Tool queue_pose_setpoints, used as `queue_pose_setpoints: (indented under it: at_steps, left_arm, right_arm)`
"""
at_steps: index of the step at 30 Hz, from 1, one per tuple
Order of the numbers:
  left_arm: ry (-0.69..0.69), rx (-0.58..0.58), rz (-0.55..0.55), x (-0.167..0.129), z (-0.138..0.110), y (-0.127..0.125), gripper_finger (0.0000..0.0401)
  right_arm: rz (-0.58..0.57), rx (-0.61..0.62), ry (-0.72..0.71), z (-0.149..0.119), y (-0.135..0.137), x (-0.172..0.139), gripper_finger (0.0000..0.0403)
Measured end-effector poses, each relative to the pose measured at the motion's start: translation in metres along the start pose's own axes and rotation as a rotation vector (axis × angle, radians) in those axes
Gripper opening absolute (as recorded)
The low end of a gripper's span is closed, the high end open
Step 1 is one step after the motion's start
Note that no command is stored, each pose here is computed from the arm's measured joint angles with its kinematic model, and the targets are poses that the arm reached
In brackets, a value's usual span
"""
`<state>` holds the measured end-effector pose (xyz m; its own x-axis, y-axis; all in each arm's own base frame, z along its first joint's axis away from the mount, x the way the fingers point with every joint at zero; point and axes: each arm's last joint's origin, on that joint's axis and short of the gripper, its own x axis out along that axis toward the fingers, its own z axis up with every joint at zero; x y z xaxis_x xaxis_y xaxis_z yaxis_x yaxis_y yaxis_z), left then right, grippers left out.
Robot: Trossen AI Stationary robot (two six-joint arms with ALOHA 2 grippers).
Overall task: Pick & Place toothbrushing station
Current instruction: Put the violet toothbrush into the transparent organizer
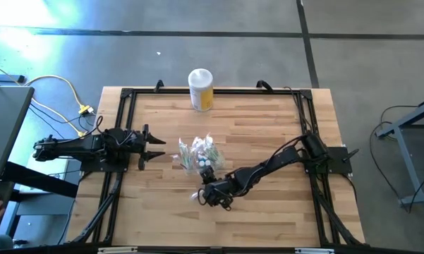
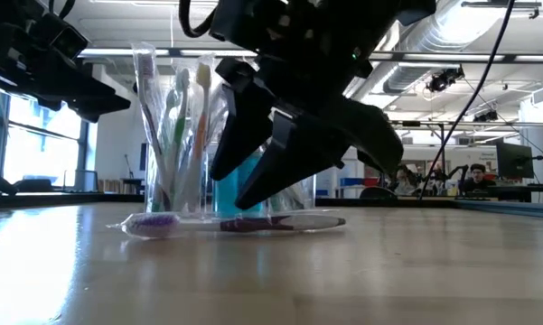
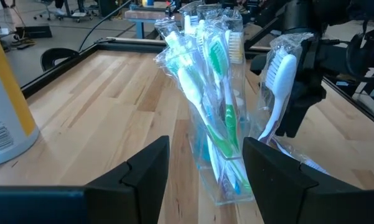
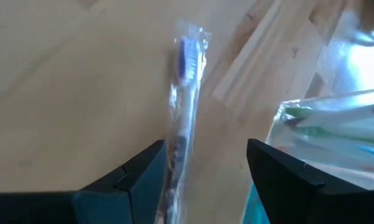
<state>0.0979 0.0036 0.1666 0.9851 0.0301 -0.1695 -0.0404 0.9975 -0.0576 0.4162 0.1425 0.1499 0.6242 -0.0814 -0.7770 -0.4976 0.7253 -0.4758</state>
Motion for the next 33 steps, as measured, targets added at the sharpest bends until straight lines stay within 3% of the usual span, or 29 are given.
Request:
queue_pose_setpoints:
  at_steps: [15, 19, 26, 33]
  left_arm:
    - [-0.002, 0.000, 0.000, 0.000, 0.000, 0.000, 0.0200]
    - [-0.003, 0.000, 0.000, 0.000, 0.000, 0.000, 0.0200]
    - [-0.002, 0.000, 0.000, 0.000, 0.000, 0.000, 0.0200]
    - [-0.002, 0.000, 0.000, 0.000, 0.000, 0.000, 0.0200]
  right_arm:
    - [0.128, 0.088, 0.064, -0.014, 0.017, 0.029, 0.0203]
    - [0.152, 0.101, 0.100, -0.019, 0.018, 0.030, 0.0158]
    - [0.202, 0.161, 0.111, -0.021, 0.020, 0.030, 0.0021]
    - [0.102, 0.198, 0.107, -0.008, 0.028, 0.012, 0.0012]
